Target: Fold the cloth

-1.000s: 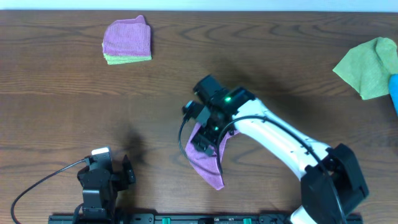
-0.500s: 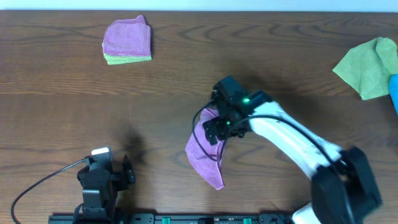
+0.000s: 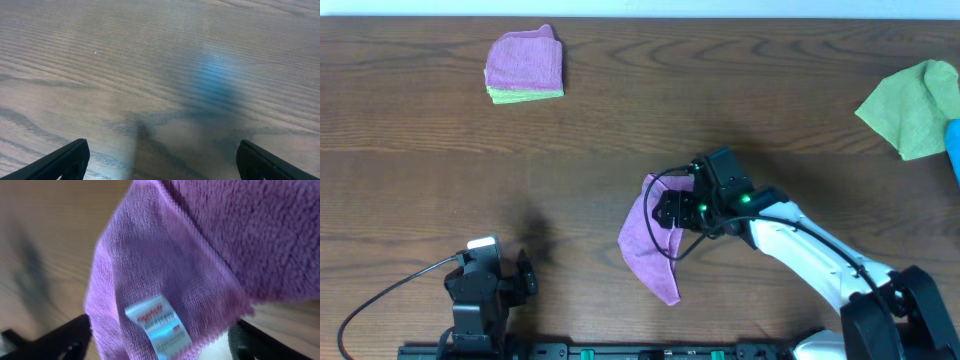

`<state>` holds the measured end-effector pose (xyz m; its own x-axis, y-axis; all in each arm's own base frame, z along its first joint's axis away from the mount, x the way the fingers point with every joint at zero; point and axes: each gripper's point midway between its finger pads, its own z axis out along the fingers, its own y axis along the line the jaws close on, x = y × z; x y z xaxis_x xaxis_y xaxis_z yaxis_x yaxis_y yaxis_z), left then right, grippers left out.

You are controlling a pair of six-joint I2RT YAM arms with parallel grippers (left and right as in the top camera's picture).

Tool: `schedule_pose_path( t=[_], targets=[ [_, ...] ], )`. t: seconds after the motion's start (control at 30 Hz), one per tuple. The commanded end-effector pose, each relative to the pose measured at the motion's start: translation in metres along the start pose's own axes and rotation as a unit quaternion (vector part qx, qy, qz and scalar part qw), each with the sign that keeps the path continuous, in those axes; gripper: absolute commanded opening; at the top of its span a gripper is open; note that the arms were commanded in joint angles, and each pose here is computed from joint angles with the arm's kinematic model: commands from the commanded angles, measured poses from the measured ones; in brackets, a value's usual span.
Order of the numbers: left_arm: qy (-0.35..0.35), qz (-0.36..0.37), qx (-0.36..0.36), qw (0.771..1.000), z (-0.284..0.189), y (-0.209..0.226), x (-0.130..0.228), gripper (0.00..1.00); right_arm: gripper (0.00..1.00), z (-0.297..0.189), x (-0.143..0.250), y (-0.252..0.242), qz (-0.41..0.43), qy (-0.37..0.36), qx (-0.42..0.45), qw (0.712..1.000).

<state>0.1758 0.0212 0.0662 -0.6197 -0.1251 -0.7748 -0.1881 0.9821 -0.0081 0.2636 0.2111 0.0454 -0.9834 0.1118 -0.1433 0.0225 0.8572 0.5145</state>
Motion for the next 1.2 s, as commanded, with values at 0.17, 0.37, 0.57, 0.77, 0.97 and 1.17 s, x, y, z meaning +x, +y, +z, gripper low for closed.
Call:
schedule_pose_path(
  t=[0.17, 0.37, 0.57, 0.77, 0.97, 1.17],
  targets=[
    [0.022, 0.011, -0.008, 1.0, 0.004, 0.003, 0.014, 0.95, 0.18, -0.003, 0.001, 0.009, 0.044, 0.015, -0.05, 0.998],
    [0.022, 0.011, -0.009, 1.0, 0.004, 0.003, 0.014, 0.95, 0.01, -0.005, -0.01, 0.025, 0.018, -0.004, -0.082, 0.996],
    [0.022, 0.011, -0.008, 1.0, 0.004, 0.003, 0.014, 0.95, 0.01, -0.021, -0.017, 0.089, -0.16, -0.024, -0.143, 0.976],
    [0.022, 0.011, -0.008, 1.0, 0.004, 0.003, 0.014, 0.95, 0.01, -0.022, -0.002, 0.132, -0.369, -0.02, -0.12, 0.921],
    [0.022, 0.011, -0.008, 1.0, 0.004, 0.003, 0.014, 0.95, 0.02, -0.001, 0.027, 0.154, -0.513, 0.017, -0.124, 0.849],
    [0.022, 0.011, -0.009, 1.0, 0.004, 0.003, 0.014, 0.95, 0.02, 0.038, 0.067, 0.16, -0.546, 0.066, -0.133, 0.825]
  ],
)
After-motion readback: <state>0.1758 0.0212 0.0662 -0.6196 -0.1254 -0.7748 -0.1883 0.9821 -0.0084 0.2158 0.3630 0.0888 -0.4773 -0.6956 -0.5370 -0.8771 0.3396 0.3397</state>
